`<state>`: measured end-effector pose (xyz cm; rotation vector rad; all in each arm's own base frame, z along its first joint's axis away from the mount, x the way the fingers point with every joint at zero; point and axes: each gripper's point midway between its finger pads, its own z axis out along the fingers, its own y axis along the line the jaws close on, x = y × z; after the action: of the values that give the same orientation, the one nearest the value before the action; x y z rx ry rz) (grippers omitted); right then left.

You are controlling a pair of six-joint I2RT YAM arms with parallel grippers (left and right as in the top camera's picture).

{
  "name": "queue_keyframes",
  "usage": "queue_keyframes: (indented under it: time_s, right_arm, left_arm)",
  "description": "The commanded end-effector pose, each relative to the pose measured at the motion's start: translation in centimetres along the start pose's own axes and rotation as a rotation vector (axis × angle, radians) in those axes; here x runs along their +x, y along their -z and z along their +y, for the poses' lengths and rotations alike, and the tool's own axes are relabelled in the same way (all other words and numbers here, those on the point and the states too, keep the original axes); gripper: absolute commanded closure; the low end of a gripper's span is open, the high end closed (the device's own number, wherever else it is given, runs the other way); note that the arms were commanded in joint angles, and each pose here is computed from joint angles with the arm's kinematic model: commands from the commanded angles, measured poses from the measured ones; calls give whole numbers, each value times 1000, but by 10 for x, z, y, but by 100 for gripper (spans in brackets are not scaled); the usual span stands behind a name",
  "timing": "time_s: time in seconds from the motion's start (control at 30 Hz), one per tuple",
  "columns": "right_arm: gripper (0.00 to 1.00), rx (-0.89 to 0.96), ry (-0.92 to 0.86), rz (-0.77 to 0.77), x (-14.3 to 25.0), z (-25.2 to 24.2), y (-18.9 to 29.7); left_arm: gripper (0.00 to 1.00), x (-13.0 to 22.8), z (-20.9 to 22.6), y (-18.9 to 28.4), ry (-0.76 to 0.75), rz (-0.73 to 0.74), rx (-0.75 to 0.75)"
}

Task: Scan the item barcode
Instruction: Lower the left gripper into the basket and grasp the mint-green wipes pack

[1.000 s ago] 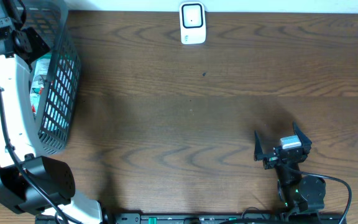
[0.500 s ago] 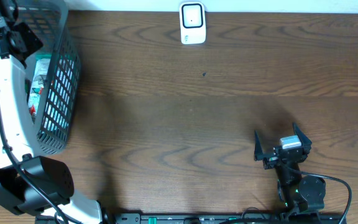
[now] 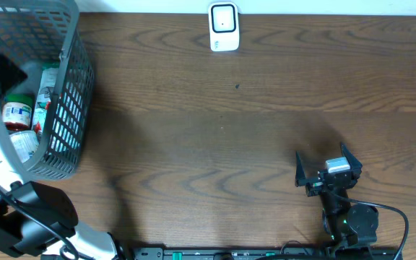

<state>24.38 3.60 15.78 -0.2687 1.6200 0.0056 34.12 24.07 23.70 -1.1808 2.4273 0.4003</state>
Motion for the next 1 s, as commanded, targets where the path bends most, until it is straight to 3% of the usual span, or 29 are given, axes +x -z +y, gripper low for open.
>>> queue_keyframes:
  time_s: [0.0, 0.37, 0.57, 0.97]
  right_arm:
    - [1, -5, 0, -1, 0, 1, 0]
    - [1, -5, 0, -1, 0, 1, 0]
    - [1, -5, 0, -1, 0, 1, 0]
    - [1, -5, 0, -1, 0, 1, 0]
  left_arm:
    - [6, 28, 3, -18, -29, 132, -12]
    - [4, 71, 29, -58, -72, 275, -75]
    - [4, 72, -9, -69, -179, 269, 178]
    - [12, 59, -37, -67, -182, 184, 203]
